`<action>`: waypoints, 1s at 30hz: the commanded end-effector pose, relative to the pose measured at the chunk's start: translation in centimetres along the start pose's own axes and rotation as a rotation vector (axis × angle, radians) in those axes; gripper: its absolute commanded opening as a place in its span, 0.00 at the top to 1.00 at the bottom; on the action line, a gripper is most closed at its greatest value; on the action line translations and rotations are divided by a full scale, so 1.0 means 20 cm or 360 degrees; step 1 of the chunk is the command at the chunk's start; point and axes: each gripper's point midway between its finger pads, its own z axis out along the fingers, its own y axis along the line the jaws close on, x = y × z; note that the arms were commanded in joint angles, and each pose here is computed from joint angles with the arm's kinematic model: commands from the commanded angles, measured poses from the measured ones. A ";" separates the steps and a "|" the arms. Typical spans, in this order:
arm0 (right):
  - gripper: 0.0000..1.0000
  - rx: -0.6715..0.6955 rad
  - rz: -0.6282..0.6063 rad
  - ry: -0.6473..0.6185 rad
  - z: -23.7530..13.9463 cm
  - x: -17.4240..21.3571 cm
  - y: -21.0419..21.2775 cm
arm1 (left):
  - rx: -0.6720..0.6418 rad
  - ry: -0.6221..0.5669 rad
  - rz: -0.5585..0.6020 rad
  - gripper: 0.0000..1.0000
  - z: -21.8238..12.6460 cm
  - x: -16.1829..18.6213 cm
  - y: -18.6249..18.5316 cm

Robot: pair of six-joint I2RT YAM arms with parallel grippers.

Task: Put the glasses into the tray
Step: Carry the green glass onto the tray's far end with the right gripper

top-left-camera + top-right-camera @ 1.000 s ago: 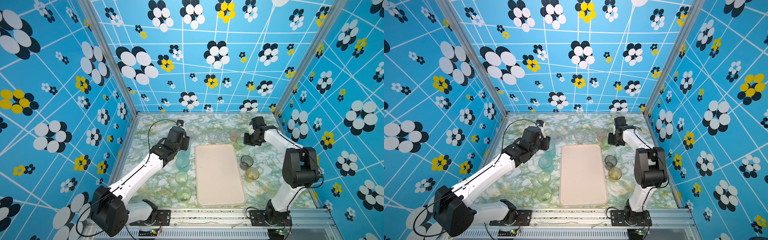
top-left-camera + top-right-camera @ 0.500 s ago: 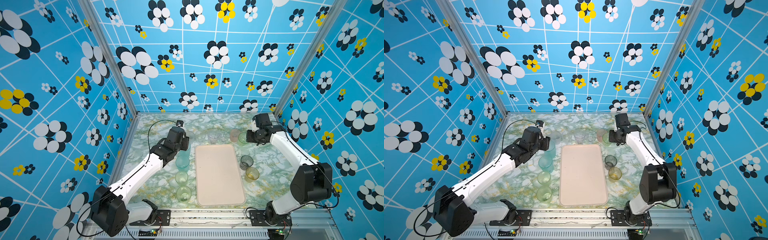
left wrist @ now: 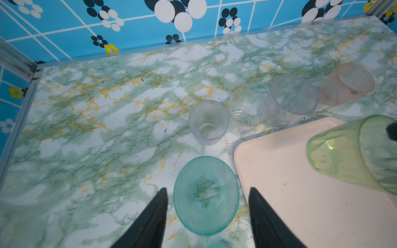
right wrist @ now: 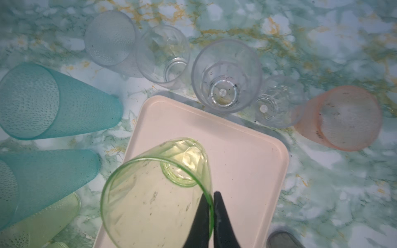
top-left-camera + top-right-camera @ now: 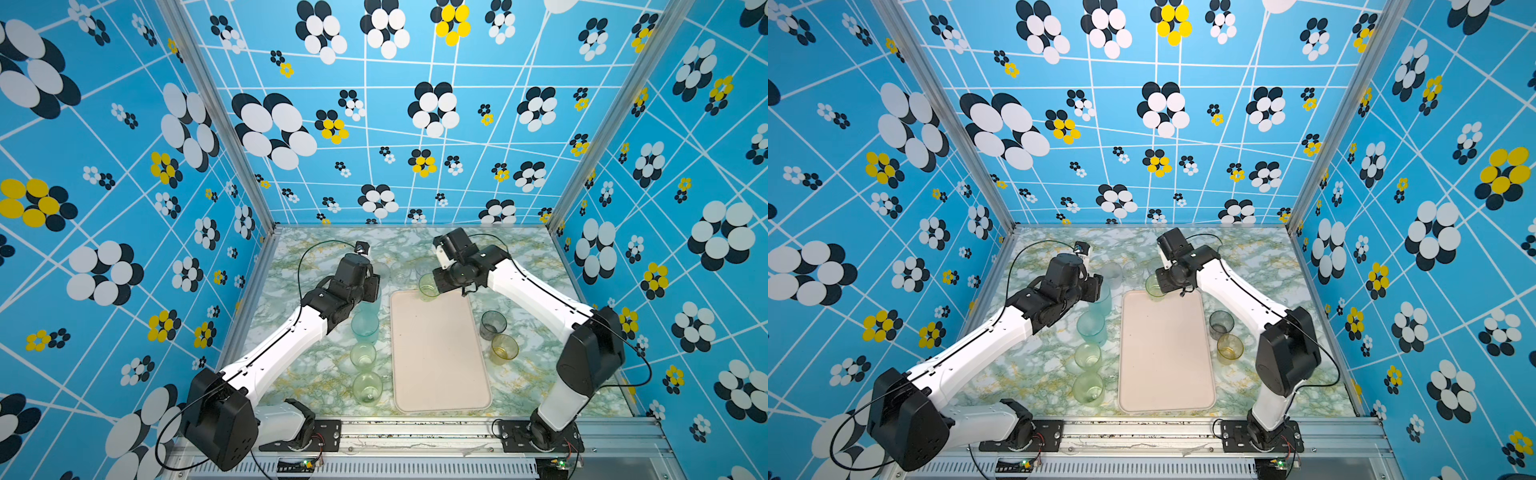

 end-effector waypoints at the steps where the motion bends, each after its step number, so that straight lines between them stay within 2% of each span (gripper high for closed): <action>1: 0.93 -0.0017 -0.0087 0.0072 0.07 -0.02 0.11 | -0.0004 0.0017 -0.0006 0.39 0.00 0.02 0.02; 10: 0.93 -0.0025 -0.0129 0.0159 0.24 -0.03 0.19 | -0.0024 0.0033 -0.0009 0.38 -0.02 0.05 0.05; 30: 0.92 0.0014 -0.0111 0.0208 0.41 -0.05 0.19 | -0.0039 0.0016 -0.0033 0.38 -0.06 0.06 0.11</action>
